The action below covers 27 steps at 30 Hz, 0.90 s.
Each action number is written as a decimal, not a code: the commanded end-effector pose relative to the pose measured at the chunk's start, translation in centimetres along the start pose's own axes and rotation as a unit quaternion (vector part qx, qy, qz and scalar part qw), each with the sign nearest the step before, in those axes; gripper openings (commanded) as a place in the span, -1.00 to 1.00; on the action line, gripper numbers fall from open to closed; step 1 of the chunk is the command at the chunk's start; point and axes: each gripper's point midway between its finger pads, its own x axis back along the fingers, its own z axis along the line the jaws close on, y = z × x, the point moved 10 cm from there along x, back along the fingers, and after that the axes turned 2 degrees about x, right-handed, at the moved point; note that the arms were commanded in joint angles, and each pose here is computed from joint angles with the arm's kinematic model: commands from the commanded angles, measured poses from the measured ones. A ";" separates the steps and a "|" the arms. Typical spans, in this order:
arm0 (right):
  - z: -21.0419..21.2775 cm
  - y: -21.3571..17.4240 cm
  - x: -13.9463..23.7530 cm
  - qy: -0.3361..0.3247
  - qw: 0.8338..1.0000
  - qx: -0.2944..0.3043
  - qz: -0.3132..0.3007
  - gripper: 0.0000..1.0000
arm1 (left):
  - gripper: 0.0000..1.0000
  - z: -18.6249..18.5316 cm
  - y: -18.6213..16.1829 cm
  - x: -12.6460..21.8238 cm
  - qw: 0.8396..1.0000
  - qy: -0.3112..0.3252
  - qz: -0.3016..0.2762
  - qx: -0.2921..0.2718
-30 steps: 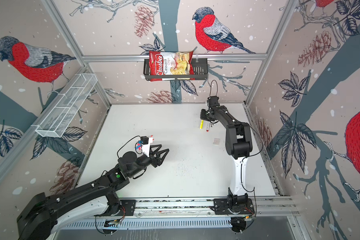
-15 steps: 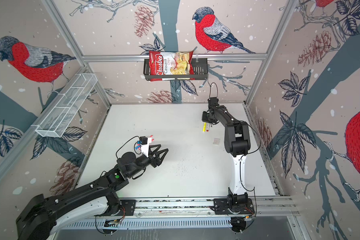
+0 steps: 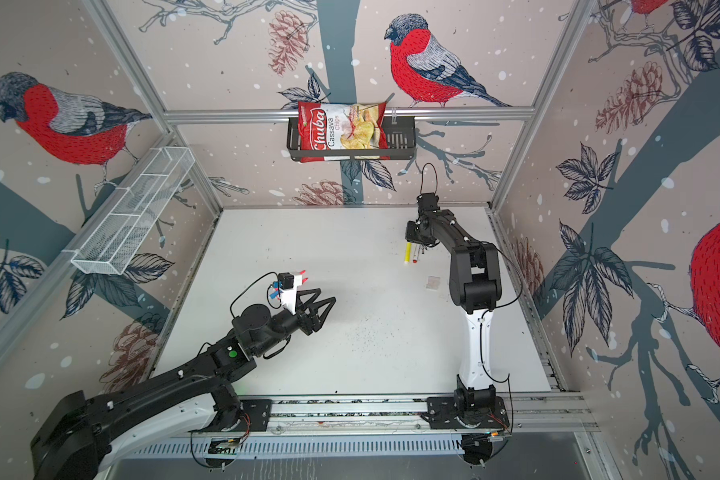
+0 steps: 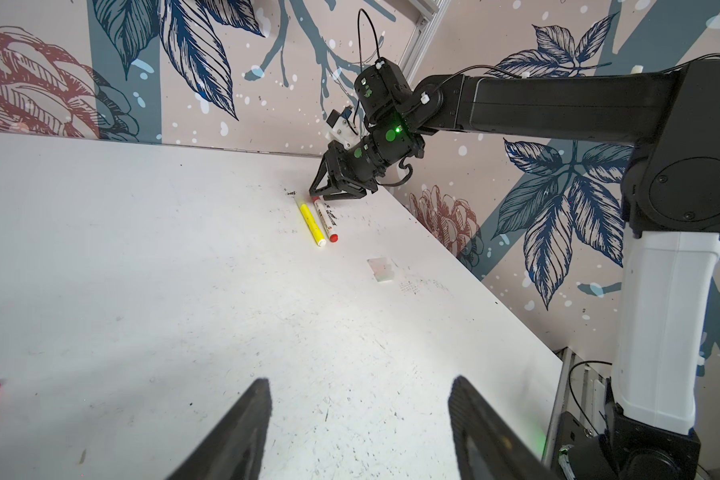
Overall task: Insert the pens into the pen caps
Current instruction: 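Raise the right gripper away while the left gripper moves over the pink markers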
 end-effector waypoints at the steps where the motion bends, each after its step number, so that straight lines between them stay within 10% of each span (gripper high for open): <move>1: 0.0 -0.1 0.8 -0.019 1.000 0.003 -0.006 -0.21 | 0.37 0.0 0.2 0.1 1.000 0.009 -0.004 -0.006; 15: 4.6 -2.2 6.1 0.028 0.996 0.051 -0.061 -0.18 | 0.36 2.8 0.2 -0.2 0.985 0.166 0.034 0.006; 27: 9.2 -7.7 13.1 0.201 0.958 0.165 -0.121 -0.01 | 0.36 9.0 0.2 -0.5 0.952 0.288 0.072 0.074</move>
